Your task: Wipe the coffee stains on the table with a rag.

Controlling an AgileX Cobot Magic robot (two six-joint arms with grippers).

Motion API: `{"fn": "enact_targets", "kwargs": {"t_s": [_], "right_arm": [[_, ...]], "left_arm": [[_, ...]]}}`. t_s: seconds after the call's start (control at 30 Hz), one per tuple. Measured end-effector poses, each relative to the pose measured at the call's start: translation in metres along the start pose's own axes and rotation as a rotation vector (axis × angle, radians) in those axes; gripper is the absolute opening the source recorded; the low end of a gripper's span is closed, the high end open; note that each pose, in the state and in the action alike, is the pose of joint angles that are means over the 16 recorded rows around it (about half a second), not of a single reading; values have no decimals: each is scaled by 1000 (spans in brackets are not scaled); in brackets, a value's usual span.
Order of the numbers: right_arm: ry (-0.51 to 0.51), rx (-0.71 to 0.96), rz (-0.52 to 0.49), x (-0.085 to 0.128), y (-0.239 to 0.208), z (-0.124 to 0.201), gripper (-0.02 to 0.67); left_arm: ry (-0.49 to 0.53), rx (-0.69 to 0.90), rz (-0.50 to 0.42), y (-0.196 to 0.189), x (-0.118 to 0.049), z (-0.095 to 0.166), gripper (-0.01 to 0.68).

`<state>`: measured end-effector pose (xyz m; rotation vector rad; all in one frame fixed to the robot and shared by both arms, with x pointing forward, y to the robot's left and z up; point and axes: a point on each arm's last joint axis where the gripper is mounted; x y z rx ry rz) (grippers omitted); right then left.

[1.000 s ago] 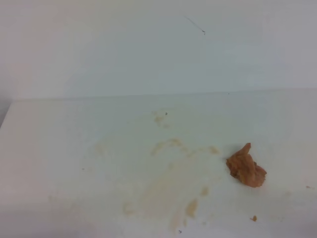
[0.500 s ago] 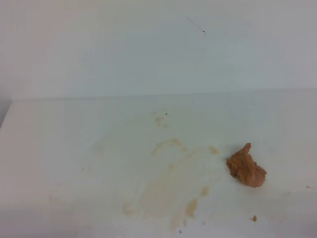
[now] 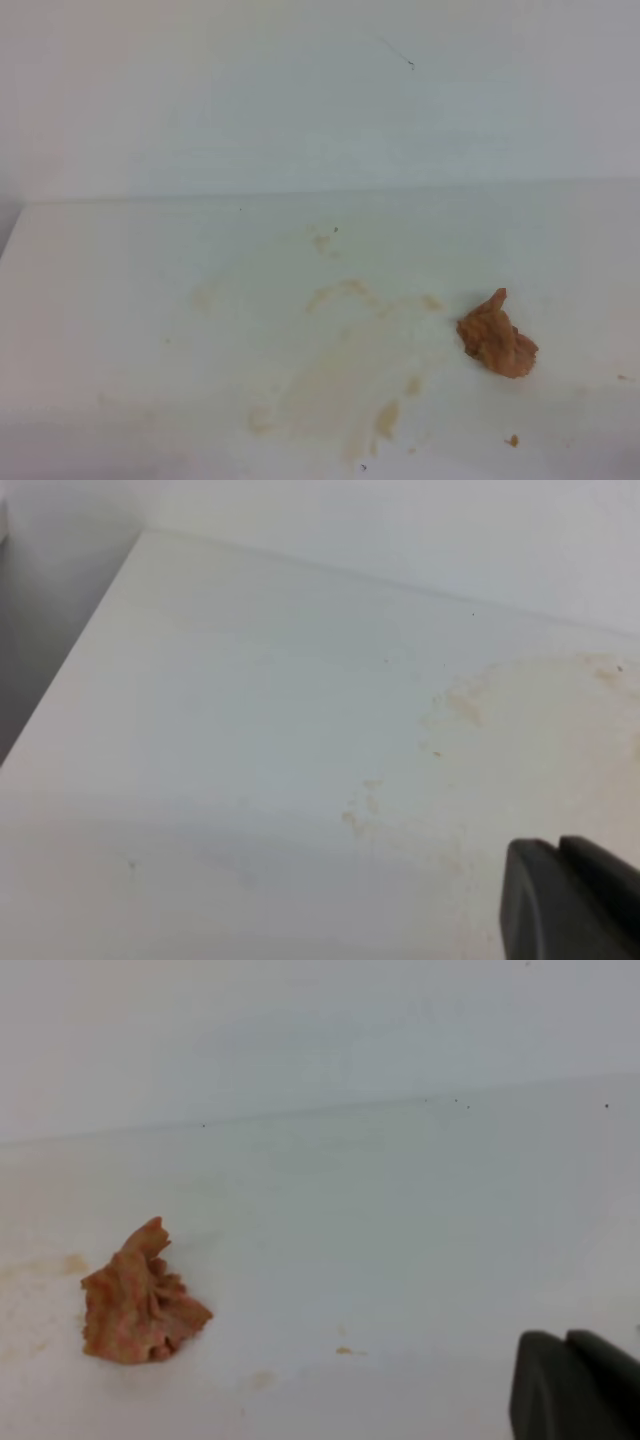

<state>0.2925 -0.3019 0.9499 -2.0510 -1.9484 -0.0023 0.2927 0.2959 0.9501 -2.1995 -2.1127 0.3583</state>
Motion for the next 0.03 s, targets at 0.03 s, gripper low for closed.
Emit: {"fn": "enact_targets", "kwargs": {"t_s": [0.03], "right_arm": [[0, 0, 0, 0, 0, 0, 3]], "left_arm": [[0, 0, 0, 0, 0, 0, 1]]}}
Point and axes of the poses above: a point on each arm's last joint axis where the gripper is mounted, y pointing out along that axis toward the gripper, x along the wrist's bending axis when the last joint is at zero, z = x × y, and after that the axes turned 12 degrees about y, right-handed
